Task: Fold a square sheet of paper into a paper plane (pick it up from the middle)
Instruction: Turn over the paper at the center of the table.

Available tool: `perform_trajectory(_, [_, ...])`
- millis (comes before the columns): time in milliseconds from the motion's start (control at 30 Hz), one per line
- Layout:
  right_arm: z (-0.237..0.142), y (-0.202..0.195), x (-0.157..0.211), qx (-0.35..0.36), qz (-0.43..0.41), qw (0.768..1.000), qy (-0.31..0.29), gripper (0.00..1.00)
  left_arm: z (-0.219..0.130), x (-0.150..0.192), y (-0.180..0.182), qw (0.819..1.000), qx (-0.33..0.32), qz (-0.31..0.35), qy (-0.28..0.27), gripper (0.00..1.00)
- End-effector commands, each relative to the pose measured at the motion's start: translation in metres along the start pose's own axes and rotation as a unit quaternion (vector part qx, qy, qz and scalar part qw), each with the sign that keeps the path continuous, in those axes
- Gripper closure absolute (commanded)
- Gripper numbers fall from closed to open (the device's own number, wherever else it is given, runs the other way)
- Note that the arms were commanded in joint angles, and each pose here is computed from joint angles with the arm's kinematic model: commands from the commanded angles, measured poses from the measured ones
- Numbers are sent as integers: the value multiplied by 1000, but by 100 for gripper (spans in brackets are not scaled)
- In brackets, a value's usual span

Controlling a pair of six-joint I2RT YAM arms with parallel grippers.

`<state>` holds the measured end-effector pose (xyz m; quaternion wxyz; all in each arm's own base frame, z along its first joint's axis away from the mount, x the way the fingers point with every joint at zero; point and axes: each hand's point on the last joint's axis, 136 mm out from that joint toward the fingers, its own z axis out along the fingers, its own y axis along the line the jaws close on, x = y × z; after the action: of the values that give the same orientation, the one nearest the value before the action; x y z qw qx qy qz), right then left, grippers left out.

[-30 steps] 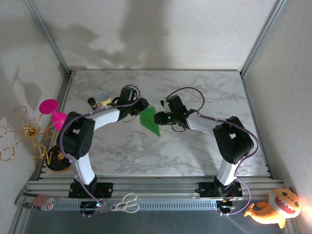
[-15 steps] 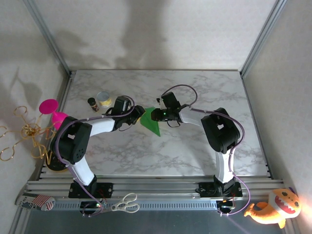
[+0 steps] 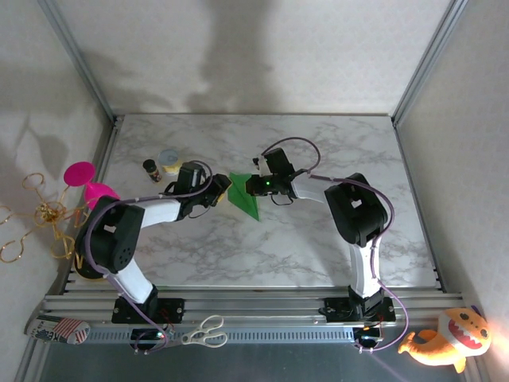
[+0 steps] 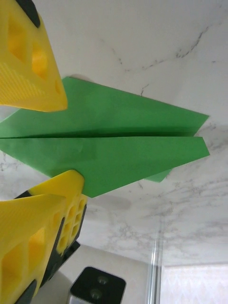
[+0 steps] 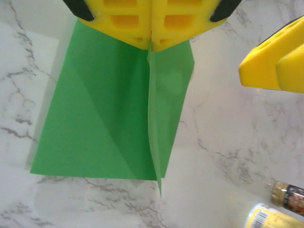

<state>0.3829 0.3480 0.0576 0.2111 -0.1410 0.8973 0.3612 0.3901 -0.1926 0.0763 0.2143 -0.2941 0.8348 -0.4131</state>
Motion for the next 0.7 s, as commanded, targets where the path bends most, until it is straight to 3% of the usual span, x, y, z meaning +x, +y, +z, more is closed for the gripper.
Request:
perform_trajectory(0, [-31, 35, -29, -74, -17, 996, -51, 95, -24, -6, -39, 996, 88, 18, -12, 47])
perform_trajectory(267, [-75, 79, -49, -200, 26, 977, -67, 94, -66, 10, -88, 973, 219, 76, -16, 26])
perform_trajectory(467, [-100, 102, -55, -281, 72, 955, -61, 94, -78, 25, -115, 953, 282, 109, -5, 24])
perform_trajectory(667, [-114, 118, -54, -342, 106, 933, -44, 93, -74, 32, -127, 944, 300, 134, 3, 29])
